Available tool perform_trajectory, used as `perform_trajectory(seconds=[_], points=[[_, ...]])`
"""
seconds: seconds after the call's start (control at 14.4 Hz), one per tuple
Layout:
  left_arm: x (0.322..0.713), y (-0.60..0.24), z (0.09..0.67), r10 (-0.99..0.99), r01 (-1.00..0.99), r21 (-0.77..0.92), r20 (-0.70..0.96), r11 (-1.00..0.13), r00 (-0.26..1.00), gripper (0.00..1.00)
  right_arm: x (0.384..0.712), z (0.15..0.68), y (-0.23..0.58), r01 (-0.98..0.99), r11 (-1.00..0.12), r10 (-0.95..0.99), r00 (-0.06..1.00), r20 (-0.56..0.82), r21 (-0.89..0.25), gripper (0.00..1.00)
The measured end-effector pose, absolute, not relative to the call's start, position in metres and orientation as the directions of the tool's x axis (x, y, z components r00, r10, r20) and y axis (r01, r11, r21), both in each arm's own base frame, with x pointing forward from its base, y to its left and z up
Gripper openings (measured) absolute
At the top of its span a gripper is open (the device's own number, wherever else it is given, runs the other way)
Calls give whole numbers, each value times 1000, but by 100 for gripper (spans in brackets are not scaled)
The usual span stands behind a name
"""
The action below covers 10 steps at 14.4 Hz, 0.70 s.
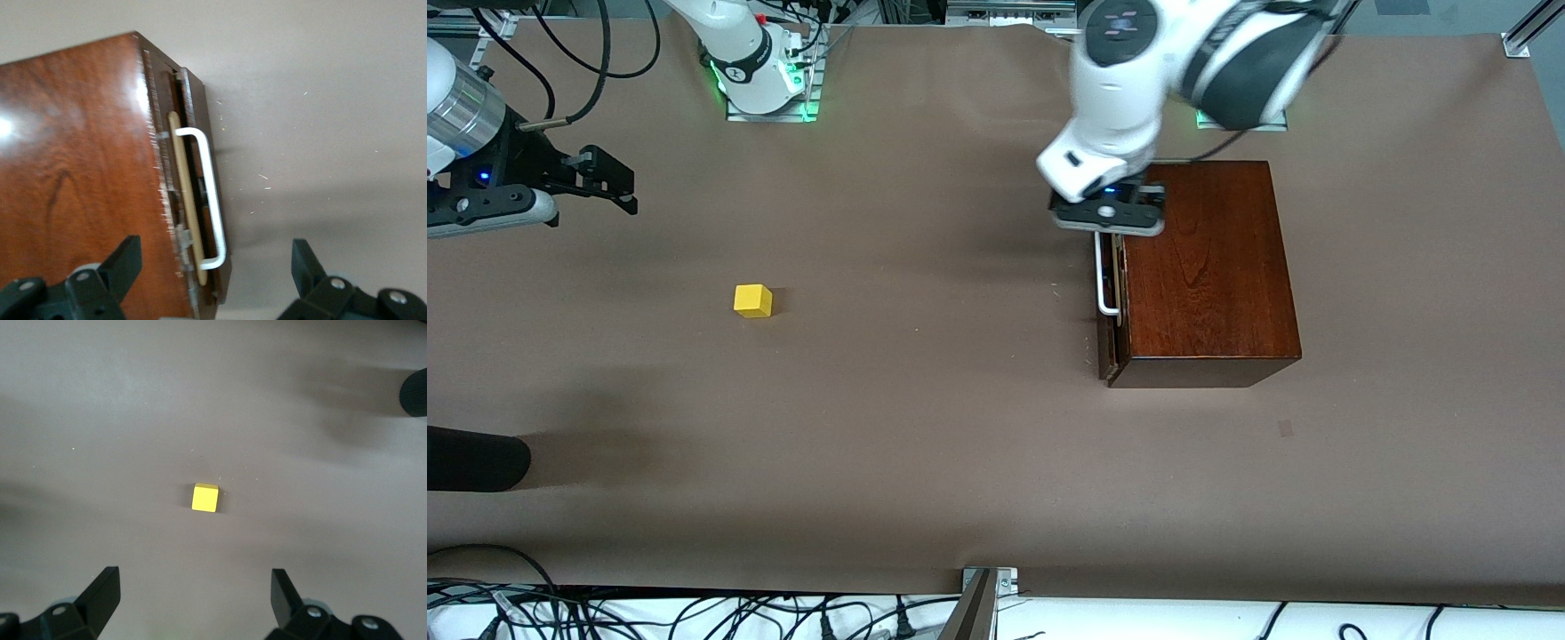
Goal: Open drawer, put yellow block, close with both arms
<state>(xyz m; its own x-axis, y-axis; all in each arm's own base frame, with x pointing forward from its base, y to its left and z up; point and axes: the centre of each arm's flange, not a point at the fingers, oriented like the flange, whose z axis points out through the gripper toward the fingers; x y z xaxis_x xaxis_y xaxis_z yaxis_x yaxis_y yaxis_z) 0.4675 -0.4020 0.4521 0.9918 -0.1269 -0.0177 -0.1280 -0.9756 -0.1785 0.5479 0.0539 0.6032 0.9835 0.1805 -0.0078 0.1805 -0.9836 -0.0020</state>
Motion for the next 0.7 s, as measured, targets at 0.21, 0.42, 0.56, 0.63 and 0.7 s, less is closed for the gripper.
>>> perform_trajectory(seconds=[0.21,0.42,0.56,0.63,0.7], points=[[449,-433,408,-103,-101,-259,-6,-961,995,100,548,603,54,180,-984,180,984,-8,-2,100],[448,-435,372,-89,-90,-311,-18,-946,996,100,548,603,54,181,-984,181,984,-8,-2,100],[450,-434,356,-88,-89,-333,-21,-939,996,100,548,604,54,182,-983,182,983,-6,-2,100],[449,-434,350,-83,-83,-334,-16,-939,996,100,548,603,54,183,-983,183,983,-6,-2,100],[448,-434,345,-73,-73,-330,-10,-941,997,100,549,602,55,185,-983,185,983,-8,-2,100]])
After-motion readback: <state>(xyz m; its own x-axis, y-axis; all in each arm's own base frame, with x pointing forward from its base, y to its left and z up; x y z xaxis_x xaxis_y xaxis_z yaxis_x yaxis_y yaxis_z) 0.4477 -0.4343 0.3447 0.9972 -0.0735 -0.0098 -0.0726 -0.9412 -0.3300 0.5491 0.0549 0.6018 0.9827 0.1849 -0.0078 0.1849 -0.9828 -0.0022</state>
